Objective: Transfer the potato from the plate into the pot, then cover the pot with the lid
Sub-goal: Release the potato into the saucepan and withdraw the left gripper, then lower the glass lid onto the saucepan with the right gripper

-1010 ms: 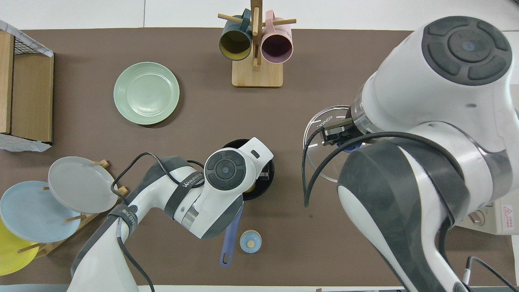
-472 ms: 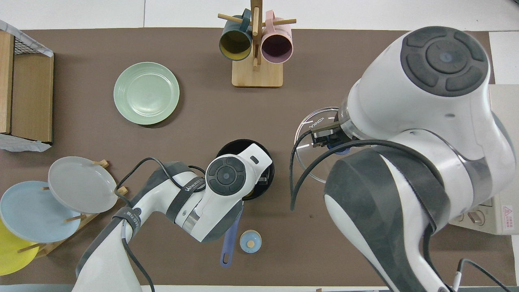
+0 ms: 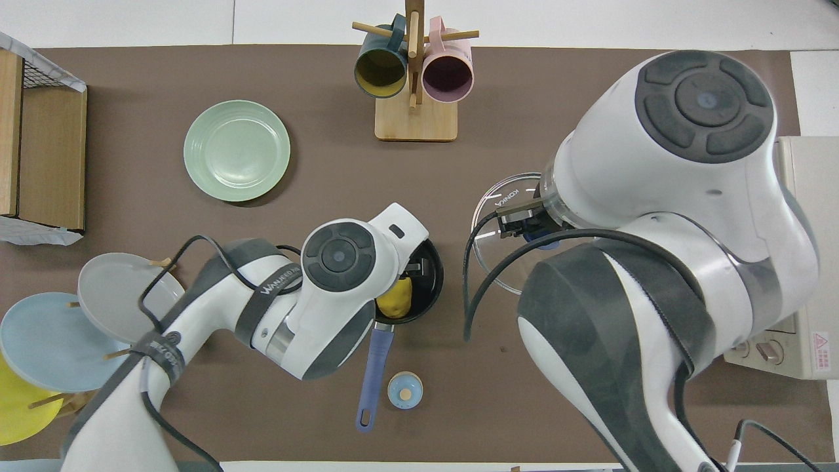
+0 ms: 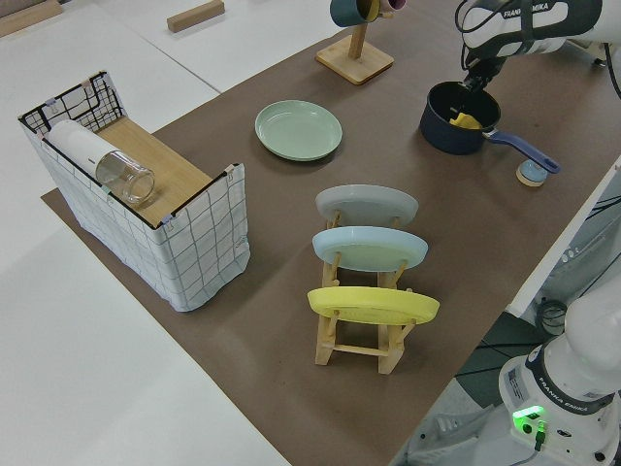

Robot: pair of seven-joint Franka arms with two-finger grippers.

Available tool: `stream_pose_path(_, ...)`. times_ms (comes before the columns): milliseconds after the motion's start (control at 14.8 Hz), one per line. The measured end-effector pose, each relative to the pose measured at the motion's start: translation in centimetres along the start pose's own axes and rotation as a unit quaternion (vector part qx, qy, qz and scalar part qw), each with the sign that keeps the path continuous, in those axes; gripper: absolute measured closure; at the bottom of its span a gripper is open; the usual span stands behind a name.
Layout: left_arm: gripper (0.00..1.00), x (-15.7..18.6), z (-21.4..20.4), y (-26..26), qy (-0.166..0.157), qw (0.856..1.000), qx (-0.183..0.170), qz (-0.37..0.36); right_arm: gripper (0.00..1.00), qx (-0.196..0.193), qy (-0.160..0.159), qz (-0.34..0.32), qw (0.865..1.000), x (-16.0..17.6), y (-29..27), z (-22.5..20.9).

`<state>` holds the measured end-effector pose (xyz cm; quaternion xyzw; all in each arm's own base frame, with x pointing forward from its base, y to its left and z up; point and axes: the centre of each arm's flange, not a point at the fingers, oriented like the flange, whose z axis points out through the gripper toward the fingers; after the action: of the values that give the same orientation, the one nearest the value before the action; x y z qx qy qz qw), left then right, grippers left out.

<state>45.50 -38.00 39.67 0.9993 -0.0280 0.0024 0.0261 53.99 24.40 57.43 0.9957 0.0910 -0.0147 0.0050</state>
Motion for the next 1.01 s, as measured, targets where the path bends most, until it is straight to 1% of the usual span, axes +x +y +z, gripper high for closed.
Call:
stream_pose_path(67, 0.00, 1.4, -2.9, -1.3, -0.002, 1.000, 0.002, -0.003, 0.35, 0.000, 0.001, -0.001, 1.000, 0.0, -0.1, 0.1)
stream_pose_path(202, 0.00, 4.2, -8.4, -5.1, 0.002, 1.000, 0.000, -0.008, 0.35, 0.005, 0.013, 0.006, 1.000, 0.0, -1.5, 0.2)
stream_pose_path(337, 0.00, 6.5, -12.6, -9.8, 0.015, 1.000, -0.004, -0.009, 0.35, 0.012, 0.029, 0.022, 0.999, -0.3, -5.2, 0.9)
stream_pose_path(404, 0.00, 7.5, -14.0, -12.5, 0.019, 1.000, -0.005, -0.006, 0.35, 0.016, 0.034, 0.029, 0.999, -0.6, -7.6, 1.6)
stream_pose_path(539, 0.00, 9.1, -16.1, -18.5, 0.022, 1.000, -0.002, 0.007, 0.35, 0.024, 0.038, 0.037, 0.998, -1.5, -13.0, 3.3)
stream_pose_path(741, 0.00, 10.4, -17.4, -26.1, 0.023, 1.000, 0.003, 0.017, 0.35, 0.037, 0.046, 0.048, 0.997, -2.5, -19.2, 6.5)
stream_pose_path(876, 0.00, 10.5, -17.7, -29.2, 0.016, 1.000, 0.006, 0.015, 0.35, 0.042, 0.049, 0.046, 0.997, -2.6, -20.8, 8.6)
stream_pose_path(1010, 0.00, 10.4, -18.4, -30.3, 0.010, 1.000, 0.014, 0.015, 0.35, 0.026, 0.049, 0.038, 0.998, -2.2, -21.2, 11.2)
